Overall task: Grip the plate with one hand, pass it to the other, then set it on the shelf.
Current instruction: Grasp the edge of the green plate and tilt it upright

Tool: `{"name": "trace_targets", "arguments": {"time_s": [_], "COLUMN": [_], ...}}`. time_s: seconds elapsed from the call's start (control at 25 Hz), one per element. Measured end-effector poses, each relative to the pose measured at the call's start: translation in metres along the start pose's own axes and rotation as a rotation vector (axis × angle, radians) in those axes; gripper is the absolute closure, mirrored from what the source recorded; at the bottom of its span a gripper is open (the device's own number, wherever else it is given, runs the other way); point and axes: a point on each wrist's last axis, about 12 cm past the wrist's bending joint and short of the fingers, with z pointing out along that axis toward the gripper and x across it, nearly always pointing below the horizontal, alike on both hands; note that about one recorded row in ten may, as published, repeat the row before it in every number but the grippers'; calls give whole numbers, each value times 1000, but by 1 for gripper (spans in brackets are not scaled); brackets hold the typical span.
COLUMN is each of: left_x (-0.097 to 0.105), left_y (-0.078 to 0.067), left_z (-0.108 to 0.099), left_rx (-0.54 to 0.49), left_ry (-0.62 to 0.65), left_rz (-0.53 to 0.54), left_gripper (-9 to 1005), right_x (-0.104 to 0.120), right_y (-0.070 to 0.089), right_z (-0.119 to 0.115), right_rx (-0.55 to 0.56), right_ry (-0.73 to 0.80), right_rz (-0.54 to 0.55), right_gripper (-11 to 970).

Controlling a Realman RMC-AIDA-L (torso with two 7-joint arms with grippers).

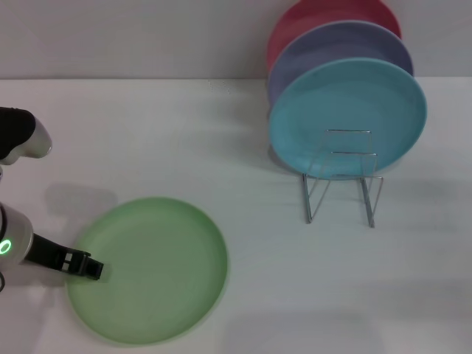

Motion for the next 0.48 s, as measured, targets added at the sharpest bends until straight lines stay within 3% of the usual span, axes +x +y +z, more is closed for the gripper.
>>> {"name": "trace_targets", "arguments": {"time_s": [0.48], "left_x": [-1], "left_y": [-4], "left_z": [2], "left_rx": [4], "left_ry": [4], "left_rz": [20], "left_gripper": [406], "right_x": [-1], "right_y": [0], "right_z": [-1], "right_rx": [-1], "right_ry": [-5], "right_rz": [-1], "right_gripper": [294]}}
